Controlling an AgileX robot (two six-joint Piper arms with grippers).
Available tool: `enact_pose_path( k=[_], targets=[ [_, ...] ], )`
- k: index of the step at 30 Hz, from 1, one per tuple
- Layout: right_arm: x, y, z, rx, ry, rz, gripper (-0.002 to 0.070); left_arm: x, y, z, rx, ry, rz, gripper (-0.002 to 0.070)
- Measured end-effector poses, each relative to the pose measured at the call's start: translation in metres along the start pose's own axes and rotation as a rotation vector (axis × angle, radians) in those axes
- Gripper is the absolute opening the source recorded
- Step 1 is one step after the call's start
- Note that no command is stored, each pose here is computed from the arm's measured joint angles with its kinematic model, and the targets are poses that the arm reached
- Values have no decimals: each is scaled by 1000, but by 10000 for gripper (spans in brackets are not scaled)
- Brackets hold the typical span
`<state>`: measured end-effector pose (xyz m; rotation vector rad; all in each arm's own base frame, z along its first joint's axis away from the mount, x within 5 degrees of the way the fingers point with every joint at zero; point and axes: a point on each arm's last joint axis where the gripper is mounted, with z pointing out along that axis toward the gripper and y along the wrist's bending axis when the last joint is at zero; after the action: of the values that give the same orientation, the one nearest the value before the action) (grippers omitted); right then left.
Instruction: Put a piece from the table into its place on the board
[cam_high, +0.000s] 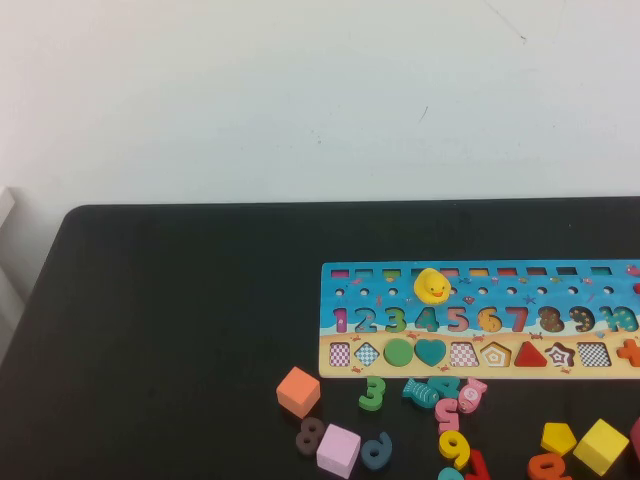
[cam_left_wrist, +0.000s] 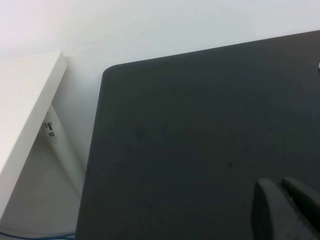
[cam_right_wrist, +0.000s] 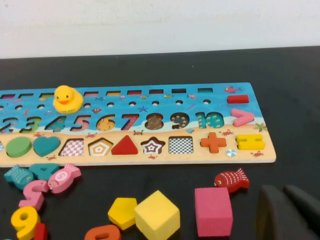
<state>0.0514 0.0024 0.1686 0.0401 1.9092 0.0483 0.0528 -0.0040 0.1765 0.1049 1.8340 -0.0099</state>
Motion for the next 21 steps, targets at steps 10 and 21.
enact_pose_path(
  k=[10,21],
  targets=[
    [0,0,0,0,0,0,19,0,0,0,1,0,-4,-1],
    [0,0,0,0,0,0,19,0,0,0,4,0,-12,-1]
  ],
)
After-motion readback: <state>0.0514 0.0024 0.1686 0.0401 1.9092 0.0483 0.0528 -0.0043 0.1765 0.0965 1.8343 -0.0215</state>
